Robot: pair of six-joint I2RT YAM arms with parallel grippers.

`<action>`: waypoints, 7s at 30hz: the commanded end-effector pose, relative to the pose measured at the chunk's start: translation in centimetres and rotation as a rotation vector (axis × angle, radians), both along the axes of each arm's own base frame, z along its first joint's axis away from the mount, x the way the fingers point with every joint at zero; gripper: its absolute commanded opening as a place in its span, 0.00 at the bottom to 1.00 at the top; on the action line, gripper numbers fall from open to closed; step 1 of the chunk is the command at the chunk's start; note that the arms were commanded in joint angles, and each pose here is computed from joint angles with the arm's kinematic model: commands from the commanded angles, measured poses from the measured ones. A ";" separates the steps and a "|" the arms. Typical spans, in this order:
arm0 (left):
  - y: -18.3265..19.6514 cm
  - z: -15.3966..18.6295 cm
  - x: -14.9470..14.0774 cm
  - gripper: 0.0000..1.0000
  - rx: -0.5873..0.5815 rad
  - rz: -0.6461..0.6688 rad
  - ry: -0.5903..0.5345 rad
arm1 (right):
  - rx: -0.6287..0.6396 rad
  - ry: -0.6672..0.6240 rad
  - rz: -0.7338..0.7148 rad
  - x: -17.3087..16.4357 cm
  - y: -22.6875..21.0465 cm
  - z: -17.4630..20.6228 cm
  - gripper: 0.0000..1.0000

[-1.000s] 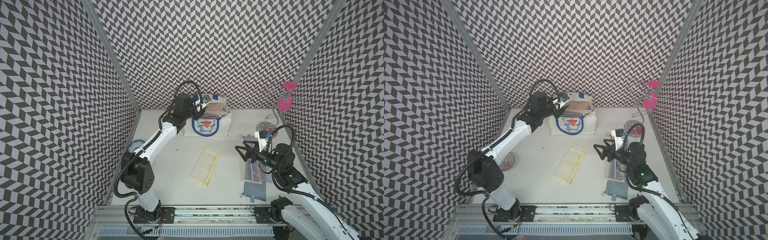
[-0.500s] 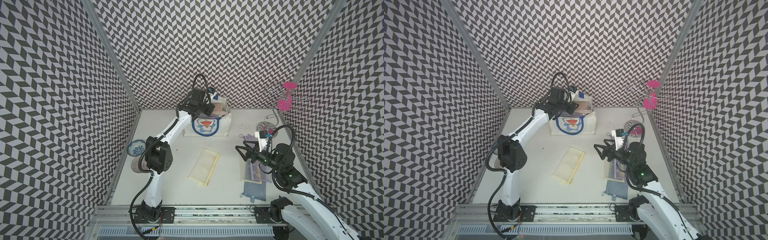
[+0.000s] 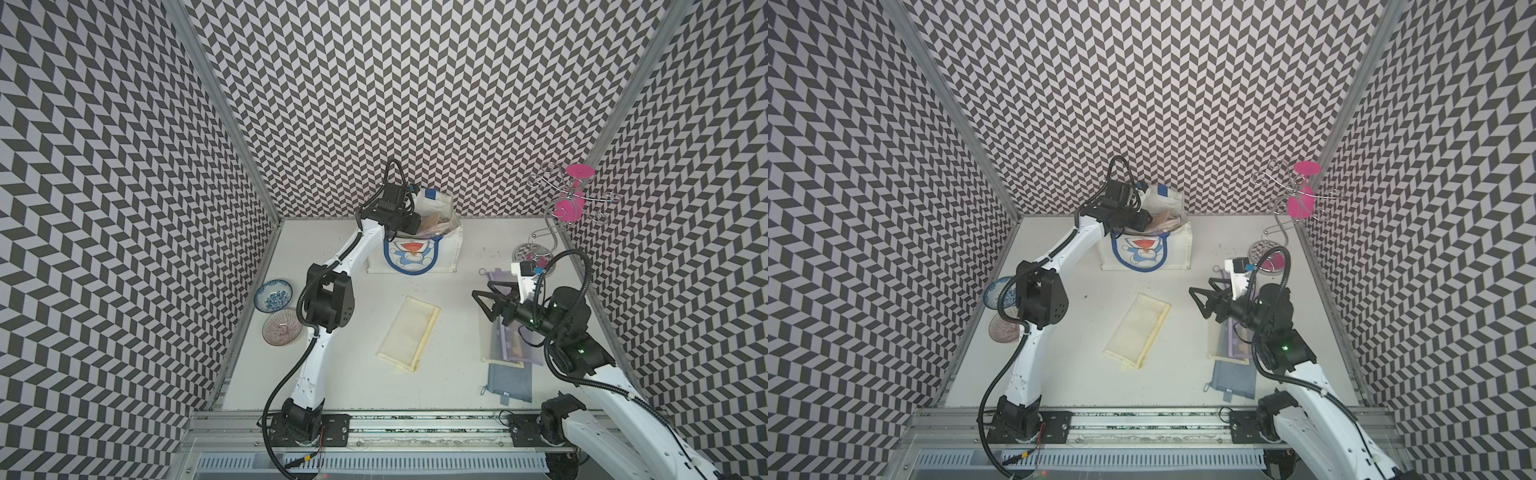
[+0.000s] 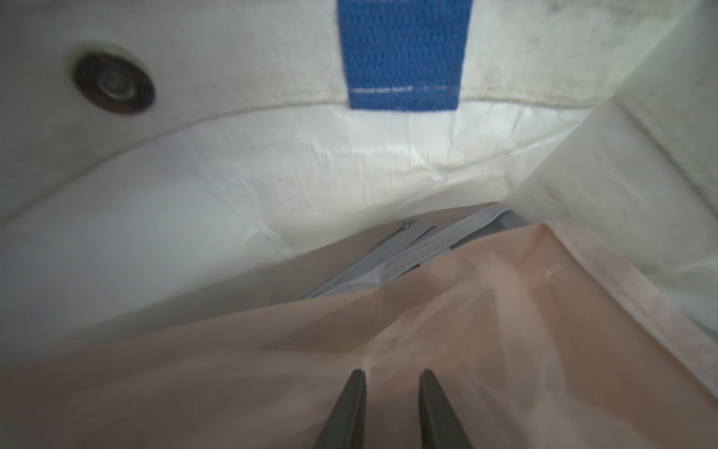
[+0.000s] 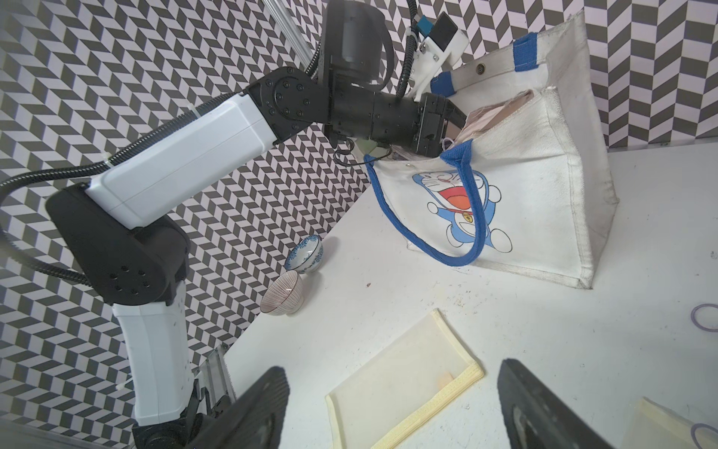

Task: Put the pencil pouch into the canvas bag
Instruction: Place the pencil pouch in the canvas bag, then pick up the pencil pouch from the center of the board, then place the pencil pouch in the canvas bag.

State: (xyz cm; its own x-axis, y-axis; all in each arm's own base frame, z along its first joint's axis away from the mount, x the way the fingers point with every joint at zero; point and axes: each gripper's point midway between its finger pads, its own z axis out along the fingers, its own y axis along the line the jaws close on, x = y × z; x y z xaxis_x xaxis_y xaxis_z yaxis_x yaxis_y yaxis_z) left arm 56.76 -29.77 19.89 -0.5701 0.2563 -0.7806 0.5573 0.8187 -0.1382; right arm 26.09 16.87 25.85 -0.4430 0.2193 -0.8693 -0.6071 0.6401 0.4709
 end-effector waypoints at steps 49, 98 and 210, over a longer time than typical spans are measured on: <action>4.8 -16.6 -31.1 0.64 -0.269 0.026 0.510 | 0.007 0.630 0.278 -5.3 9.5 -20.2 0.80; 1.9 17.0 -20.0 0.00 0.387 -0.237 -0.782 | -0.040 -0.003 0.012 -1.3 4.3 -0.3 0.87; -3.7 15.0 -15.5 0.95 -0.047 0.071 -0.318 | -0.054 0.341 -0.323 3.6 -5.3 -7.3 0.86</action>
